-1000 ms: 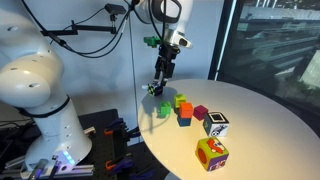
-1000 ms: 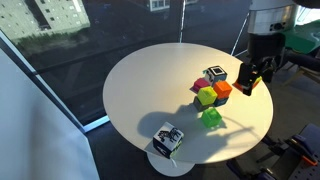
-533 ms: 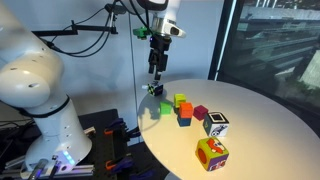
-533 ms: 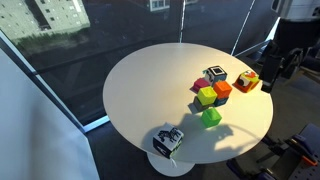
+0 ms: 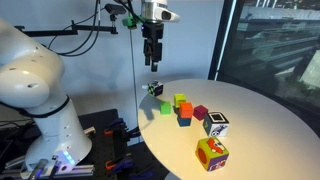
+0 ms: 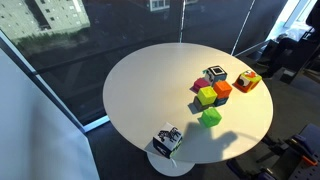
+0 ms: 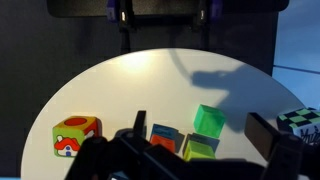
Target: Put the yellow block on top of the grey block
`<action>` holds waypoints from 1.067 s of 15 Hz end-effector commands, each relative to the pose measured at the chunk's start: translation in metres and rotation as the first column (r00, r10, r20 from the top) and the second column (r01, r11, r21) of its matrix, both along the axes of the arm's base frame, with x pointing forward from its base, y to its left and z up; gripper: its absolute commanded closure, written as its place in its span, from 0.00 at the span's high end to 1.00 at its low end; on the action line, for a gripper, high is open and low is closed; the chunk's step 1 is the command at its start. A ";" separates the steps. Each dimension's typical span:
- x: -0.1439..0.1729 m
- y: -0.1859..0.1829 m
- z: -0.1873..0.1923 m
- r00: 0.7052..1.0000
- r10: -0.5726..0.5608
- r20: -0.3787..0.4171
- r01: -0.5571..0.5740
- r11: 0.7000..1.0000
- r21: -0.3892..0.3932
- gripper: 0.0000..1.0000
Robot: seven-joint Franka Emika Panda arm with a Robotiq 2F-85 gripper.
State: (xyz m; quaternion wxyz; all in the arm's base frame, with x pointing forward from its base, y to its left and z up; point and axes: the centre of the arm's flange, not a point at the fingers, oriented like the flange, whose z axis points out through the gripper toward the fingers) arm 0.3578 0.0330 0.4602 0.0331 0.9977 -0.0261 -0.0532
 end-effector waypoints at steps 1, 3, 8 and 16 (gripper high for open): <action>-0.024 -0.010 0.018 0.999 0.012 0.038 -0.013 1.000 0.016 1.00; -0.027 -0.011 0.023 0.998 0.008 0.054 -0.009 1.000 0.018 1.00; -0.022 -0.005 0.023 0.998 -0.004 0.063 0.004 1.000 0.006 1.00; -0.022 -0.004 0.021 0.998 -0.001 0.058 0.001 1.000 0.003 1.00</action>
